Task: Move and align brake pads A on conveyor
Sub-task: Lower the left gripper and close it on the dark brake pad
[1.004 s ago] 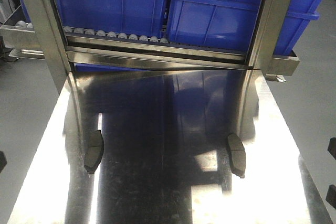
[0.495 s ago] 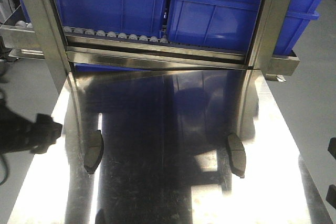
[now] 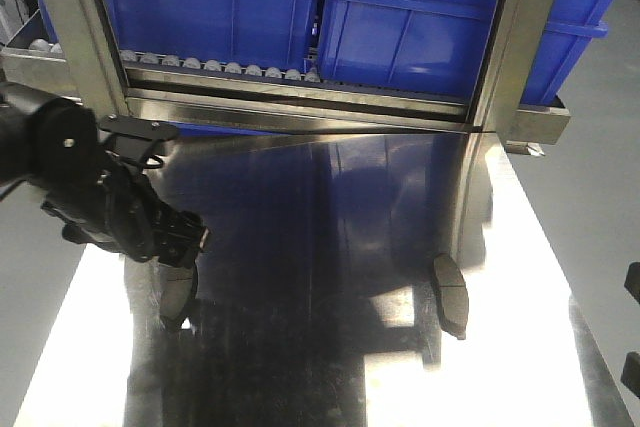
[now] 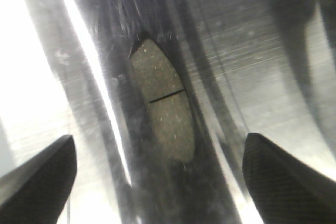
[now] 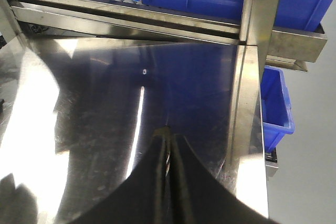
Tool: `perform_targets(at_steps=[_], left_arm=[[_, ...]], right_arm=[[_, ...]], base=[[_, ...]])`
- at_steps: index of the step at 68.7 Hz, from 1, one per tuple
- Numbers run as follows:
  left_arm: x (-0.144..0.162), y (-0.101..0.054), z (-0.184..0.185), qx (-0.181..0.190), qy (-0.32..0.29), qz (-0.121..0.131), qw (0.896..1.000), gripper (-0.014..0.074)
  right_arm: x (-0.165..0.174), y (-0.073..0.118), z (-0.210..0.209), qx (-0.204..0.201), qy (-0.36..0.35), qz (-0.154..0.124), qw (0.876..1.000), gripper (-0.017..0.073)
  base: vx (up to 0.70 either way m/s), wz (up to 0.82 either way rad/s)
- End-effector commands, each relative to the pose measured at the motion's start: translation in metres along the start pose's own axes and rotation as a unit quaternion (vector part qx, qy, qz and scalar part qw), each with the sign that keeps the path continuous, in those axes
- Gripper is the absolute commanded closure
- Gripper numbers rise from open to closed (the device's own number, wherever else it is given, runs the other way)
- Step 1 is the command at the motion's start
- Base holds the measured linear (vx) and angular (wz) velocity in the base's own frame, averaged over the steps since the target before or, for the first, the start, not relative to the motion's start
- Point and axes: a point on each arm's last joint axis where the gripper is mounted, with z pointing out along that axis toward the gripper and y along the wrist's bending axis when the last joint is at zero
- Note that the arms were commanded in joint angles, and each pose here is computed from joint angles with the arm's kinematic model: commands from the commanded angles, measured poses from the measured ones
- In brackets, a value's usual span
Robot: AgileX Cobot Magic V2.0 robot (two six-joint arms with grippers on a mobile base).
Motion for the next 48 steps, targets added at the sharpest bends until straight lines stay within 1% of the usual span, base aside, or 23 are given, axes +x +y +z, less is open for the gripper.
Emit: perform_targets(at_steps=[1,12,28,48], left_arm=[[-0.013,-0.004,-0.003,0.007,-0.019,0.001,1.000,0.0010],[-0.017,-0.005,0.023,0.002,0.012,0.001,1.000,0.0011],[-0.016,-0.005,0.047,-0.002,0.046,0.001,0.999,0.0011],[-0.018,-0.005,0.058,-0.002,0.045,0.000,0.999,0.0017]], right_arm=[[-0.014,0.001,-0.003,-0.002,-0.045,-0.008,0.999,0.0567],[-0.014,0.001,-0.003,-0.002,-0.045,-0.008,0.999,0.0567],[-0.014,0.001,-0.003,-0.002,-0.045,-0.008,0.999,0.0567],[-0.014,0.001,-0.003,-0.002,-0.045,-0.008,0.999,0.0567]], base=[[0.00,0.00],[0.00,0.00],[0.00,0.00],[0.00,0.00]])
